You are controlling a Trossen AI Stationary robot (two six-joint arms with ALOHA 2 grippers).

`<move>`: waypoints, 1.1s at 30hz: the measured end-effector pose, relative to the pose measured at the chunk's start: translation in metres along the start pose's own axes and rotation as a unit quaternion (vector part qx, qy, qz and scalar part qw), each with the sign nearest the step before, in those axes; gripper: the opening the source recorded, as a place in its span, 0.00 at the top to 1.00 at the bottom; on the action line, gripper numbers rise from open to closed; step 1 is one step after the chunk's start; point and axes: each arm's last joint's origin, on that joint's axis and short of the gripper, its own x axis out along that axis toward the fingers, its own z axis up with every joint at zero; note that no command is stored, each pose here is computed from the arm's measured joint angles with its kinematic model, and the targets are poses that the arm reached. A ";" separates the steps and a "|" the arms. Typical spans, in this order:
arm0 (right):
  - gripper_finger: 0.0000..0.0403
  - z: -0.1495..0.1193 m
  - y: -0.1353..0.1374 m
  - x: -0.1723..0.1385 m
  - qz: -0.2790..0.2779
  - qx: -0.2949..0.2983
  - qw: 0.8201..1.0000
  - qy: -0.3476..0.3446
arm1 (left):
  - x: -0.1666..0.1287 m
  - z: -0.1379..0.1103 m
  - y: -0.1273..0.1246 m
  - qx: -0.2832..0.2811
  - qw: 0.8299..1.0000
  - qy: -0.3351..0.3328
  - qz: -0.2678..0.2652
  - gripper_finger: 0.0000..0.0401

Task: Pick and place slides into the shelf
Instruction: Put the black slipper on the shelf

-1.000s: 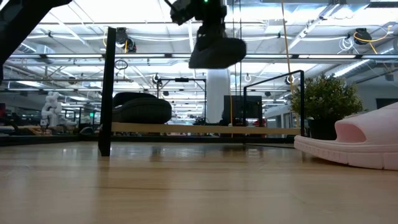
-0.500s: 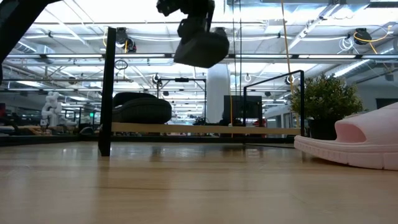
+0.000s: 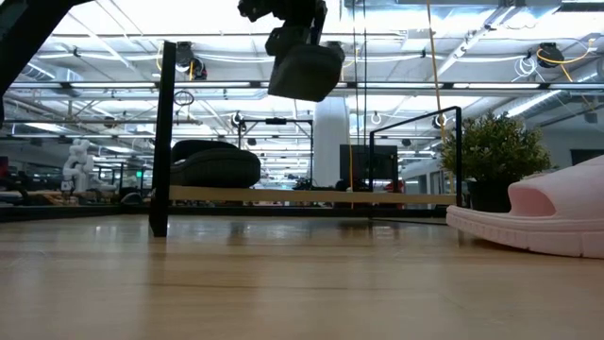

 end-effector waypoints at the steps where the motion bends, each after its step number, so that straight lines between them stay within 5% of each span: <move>1: 0.60 0.000 0.000 0.000 0.000 0.000 1.000 0.000 | 0.000 0.000 0.000 0.006 1.000 0.000 0.000 0.88; 10: 0.60 -0.001 0.007 0.000 0.017 -0.021 1.000 0.003 | 0.002 0.000 0.000 0.049 0.998 0.014 0.028 0.88; 21: 0.60 -0.010 0.038 -0.003 0.091 -0.161 0.983 0.012 | 0.002 -0.012 -0.007 -0.023 0.998 0.052 0.008 0.88; 33: 0.60 -0.003 0.061 -0.021 0.153 -0.221 0.963 -0.031 | 0.012 -0.013 -0.015 -0.043 0.997 0.060 0.005 0.88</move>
